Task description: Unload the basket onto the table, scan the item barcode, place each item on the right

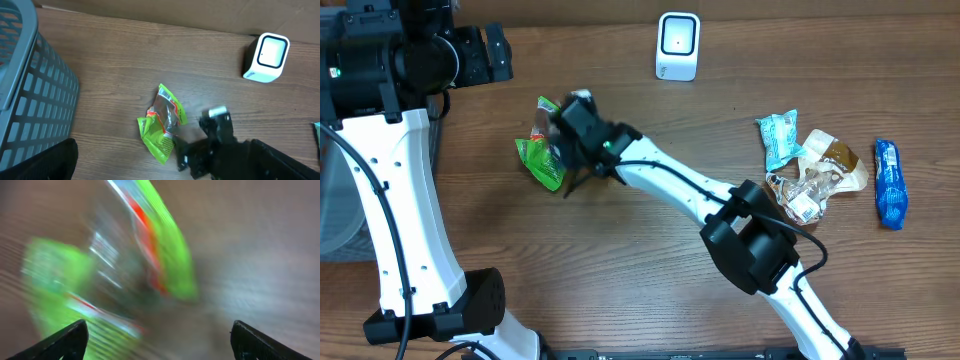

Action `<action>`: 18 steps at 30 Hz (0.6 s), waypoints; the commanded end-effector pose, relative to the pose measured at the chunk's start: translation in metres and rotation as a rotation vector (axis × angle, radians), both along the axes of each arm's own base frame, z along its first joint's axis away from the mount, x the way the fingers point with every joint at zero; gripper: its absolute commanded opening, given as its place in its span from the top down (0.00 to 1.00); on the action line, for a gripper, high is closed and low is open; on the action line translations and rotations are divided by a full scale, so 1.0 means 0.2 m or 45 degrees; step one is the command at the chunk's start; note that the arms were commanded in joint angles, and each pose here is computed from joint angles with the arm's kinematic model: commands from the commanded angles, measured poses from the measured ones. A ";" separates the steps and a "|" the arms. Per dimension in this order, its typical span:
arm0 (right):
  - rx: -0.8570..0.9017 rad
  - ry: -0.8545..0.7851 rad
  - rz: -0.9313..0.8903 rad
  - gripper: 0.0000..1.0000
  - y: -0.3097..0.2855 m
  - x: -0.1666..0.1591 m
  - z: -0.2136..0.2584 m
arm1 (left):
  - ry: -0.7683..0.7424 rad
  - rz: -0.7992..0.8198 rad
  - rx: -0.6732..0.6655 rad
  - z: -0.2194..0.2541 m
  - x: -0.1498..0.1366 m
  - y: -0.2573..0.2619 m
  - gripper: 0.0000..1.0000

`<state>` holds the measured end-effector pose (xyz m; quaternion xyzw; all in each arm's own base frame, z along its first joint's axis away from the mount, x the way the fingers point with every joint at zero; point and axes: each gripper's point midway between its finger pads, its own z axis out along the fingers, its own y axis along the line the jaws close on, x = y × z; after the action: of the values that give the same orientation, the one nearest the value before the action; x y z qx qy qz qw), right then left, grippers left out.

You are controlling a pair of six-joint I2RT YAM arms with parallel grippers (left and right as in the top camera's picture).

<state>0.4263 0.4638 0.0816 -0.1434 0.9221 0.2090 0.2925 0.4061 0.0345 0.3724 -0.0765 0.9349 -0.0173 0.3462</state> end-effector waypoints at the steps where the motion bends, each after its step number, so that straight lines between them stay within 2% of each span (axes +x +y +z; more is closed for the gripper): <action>1: 0.193 -0.022 0.117 0.09 0.15 -0.01 0.16 | 0.004 0.012 -0.006 -0.01 0.01 0.00 0.00; 3: 0.201 -0.055 0.111 0.09 0.18 0.01 0.13 | 0.004 0.012 -0.006 -0.01 0.01 0.00 0.00; 5: 0.194 -0.074 0.102 0.09 0.20 0.04 0.03 | 0.004 0.012 -0.006 -0.01 0.01 0.00 0.00; 6: 0.172 -0.096 0.070 0.09 0.21 0.08 -0.10 | 0.004 0.012 -0.006 -0.01 0.01 0.00 0.00; 11: 0.136 -0.079 0.040 0.09 0.18 0.13 -0.32 | 0.004 0.012 -0.006 -0.01 0.01 0.00 0.00; 12: 0.089 -0.063 0.015 0.16 0.14 0.14 -0.36 | 0.004 0.012 -0.006 -0.01 0.01 0.00 0.00; 14: -0.040 -0.040 -0.051 0.45 0.03 0.14 -0.43 | 0.004 0.012 -0.006 -0.01 0.01 0.00 0.00; 15: -0.119 -0.017 -0.080 0.48 -0.03 0.12 -0.46 | 0.004 0.012 -0.006 -0.01 0.01 0.00 0.00; 18: -0.268 0.083 -0.115 0.48 -0.20 0.07 -0.46 | 0.004 0.012 -0.006 -0.01 0.01 0.00 0.00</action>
<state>0.4403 0.4699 0.0111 -0.1414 0.9303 0.1822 0.2850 0.4061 0.0345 0.3725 -0.0767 0.9348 -0.0174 0.3463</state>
